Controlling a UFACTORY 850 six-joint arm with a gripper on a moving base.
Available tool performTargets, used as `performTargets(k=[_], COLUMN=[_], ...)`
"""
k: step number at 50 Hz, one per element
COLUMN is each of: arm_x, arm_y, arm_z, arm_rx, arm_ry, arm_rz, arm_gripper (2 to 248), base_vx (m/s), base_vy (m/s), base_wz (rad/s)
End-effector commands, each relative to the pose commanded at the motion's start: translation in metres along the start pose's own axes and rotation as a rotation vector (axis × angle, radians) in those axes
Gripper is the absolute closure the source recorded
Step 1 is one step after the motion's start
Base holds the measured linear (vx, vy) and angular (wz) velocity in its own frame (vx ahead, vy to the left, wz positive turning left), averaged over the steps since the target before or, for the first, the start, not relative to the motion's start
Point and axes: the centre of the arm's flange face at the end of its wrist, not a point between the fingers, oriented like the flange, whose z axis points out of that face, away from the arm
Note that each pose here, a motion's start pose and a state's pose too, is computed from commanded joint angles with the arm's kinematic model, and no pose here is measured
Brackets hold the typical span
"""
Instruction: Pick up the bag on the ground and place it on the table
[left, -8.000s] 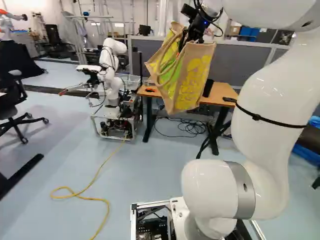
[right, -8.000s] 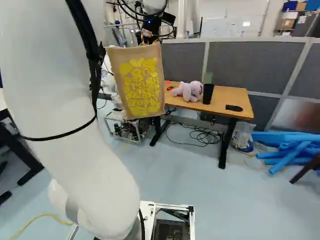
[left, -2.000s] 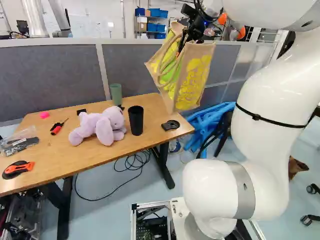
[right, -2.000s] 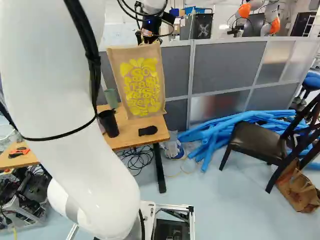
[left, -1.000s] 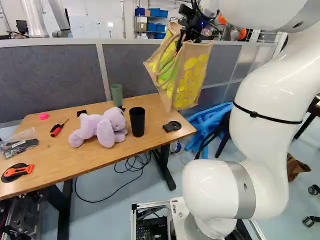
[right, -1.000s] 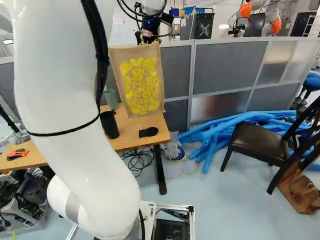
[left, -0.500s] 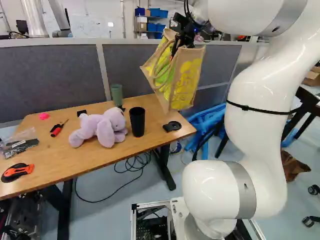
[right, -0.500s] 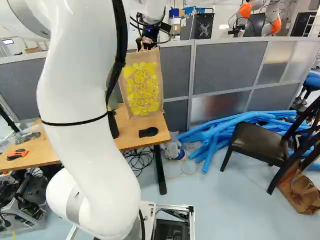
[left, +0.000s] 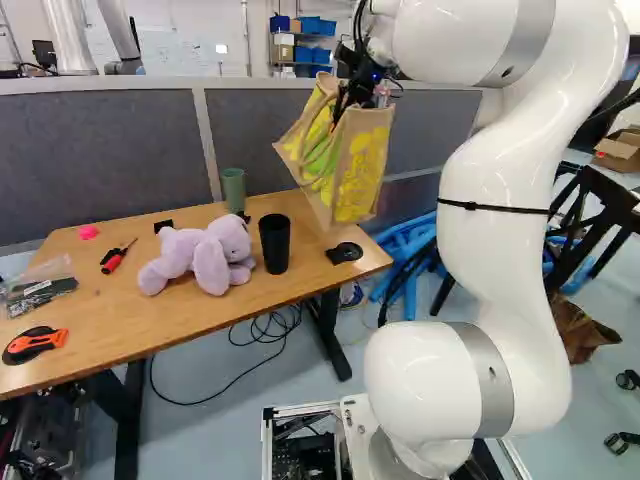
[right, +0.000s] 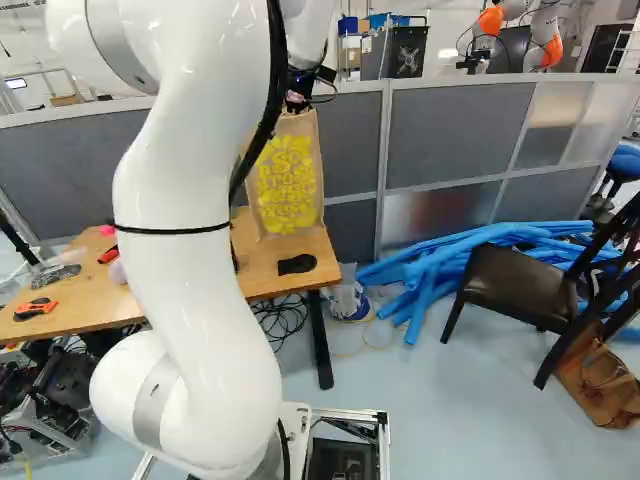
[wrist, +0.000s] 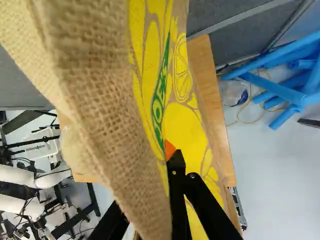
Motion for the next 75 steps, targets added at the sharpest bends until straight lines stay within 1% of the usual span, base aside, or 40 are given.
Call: performTargets(k=[22, 34, 59, 75], arm_x=[0.033, 0.047, 0.065, 0.069], arm_y=[-0.001, -0.001, 0.006, 0.014], arm_z=[0.046, 0.069, 0.114, 0.139], arm_rx=[0.01, 0.014, 0.021, 0.024], arm_ry=[-0.04, -0.057, -0.1, -0.131], arm_rz=[-0.02, -0.03, -0.029, -0.019], arm_gripper=[228, 228, 228, 228], base_vx=[0.0, 0.0, 0.0, 0.0], base_vy=[0.0, 0.0, 0.0, 0.0], base_wz=[0.0, 0.0, 0.0, 0.0])
